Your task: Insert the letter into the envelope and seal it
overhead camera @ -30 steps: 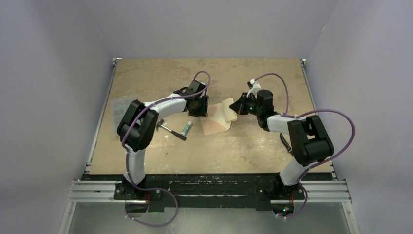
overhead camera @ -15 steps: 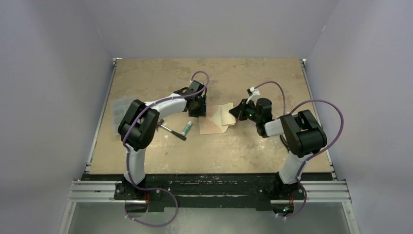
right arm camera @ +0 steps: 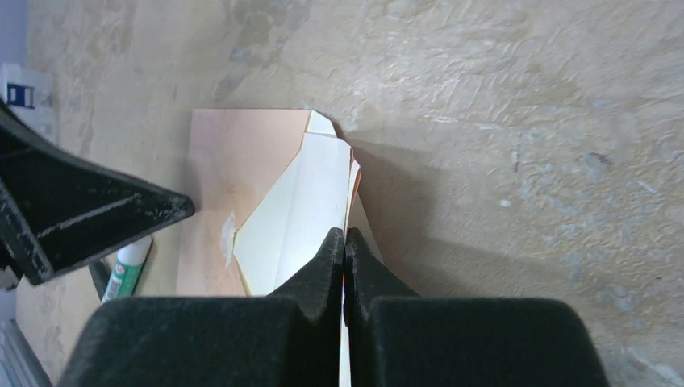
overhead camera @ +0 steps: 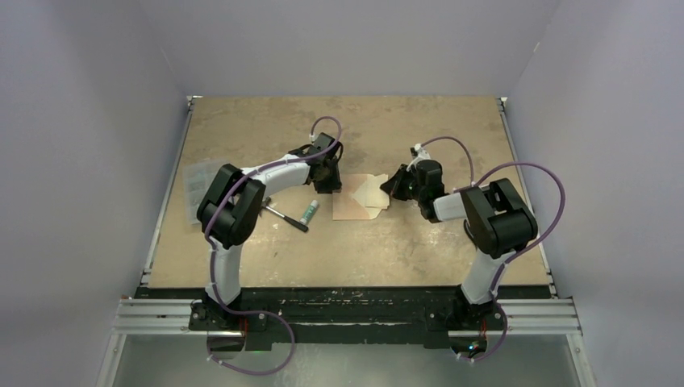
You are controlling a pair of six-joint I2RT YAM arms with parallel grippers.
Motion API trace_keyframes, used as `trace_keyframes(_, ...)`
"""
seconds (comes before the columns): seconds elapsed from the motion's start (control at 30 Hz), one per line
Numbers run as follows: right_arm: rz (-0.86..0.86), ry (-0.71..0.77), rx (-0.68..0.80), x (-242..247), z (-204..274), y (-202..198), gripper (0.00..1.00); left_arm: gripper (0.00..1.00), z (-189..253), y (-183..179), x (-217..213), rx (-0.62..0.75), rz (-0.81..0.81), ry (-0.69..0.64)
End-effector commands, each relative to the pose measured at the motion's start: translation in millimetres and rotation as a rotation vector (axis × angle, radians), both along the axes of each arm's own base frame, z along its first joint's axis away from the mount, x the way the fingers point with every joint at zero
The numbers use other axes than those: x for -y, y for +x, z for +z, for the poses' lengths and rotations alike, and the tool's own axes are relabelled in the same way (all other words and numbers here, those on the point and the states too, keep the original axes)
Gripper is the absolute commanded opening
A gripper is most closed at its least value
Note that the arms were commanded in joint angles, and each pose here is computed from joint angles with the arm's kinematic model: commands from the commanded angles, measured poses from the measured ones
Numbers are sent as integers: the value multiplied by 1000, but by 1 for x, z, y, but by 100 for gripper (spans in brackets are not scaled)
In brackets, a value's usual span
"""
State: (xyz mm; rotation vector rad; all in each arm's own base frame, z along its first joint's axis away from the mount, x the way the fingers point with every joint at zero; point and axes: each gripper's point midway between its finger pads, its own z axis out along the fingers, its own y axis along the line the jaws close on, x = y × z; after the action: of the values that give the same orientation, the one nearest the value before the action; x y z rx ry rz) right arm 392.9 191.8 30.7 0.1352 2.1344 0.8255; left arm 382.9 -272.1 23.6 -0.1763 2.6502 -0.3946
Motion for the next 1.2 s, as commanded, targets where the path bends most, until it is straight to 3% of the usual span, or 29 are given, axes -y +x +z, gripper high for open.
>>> trace_keyframes(0.0,-115,-33,-96,10,-3,15,0,29,-19,-10,-9,-60,64,24)
trace_keyframes(0.13,-81,-26,-110,2,4,19,0,32,-6,-4,1,-10,38,-30)
trace_keyframes(0.37,-13,-20,-132,-9,0,13,0,34,-19,-14,11,-60,20,-87)
trace_keyframes(1.17,249,-7,-121,-63,-7,-3,1,34,-30,-17,14,-75,-43,-78)
